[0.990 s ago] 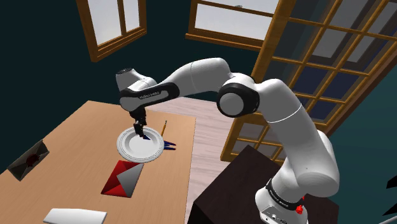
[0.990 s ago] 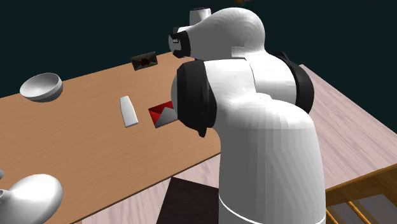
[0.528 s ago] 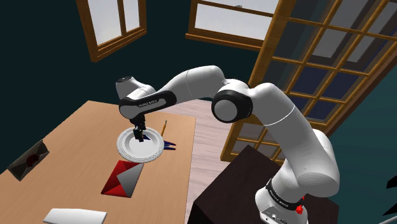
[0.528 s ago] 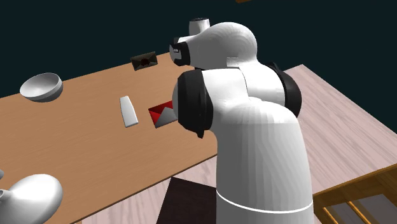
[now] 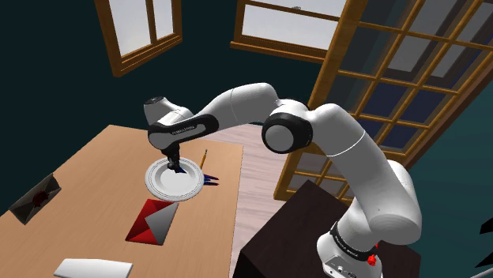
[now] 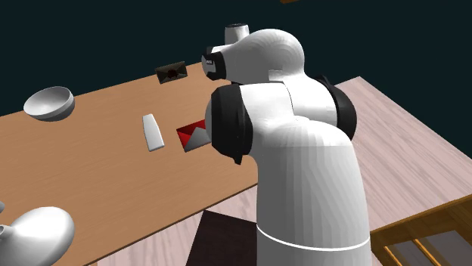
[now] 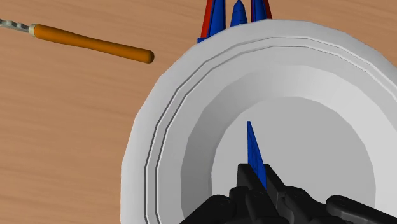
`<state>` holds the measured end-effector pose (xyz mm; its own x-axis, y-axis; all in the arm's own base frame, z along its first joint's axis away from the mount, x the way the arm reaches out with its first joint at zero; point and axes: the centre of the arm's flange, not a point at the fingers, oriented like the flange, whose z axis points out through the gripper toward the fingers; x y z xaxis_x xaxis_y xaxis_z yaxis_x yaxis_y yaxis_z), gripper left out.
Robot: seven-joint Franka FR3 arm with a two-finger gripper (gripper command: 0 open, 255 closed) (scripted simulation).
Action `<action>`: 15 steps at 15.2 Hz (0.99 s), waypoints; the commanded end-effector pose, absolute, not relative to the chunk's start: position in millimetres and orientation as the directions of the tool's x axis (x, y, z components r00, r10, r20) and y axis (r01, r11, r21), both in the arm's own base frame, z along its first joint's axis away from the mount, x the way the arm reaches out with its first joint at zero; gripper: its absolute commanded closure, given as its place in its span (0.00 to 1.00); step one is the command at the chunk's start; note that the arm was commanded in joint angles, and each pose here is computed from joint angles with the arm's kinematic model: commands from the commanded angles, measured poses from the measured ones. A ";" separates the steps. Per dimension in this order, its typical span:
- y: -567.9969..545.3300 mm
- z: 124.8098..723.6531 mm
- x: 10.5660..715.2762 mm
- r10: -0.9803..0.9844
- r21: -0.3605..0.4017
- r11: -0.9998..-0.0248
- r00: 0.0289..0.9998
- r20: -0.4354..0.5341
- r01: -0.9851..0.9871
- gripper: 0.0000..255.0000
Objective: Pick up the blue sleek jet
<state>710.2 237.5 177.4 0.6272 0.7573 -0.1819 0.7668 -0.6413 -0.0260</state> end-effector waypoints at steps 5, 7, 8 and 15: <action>237.4 181.7 709.4 0.757 -0.027 -0.641 0.627 -0.183 0.767 1.00; 237.4 192.3 709.4 0.757 -0.027 -0.641 0.627 -0.183 0.767 1.00; 237.4 197.6 709.4 0.757 -0.027 -0.641 0.627 -0.183 0.767 1.00; 237.4 234.5 709.4 0.757 -0.027 -0.641 0.627 -0.183 0.767 1.00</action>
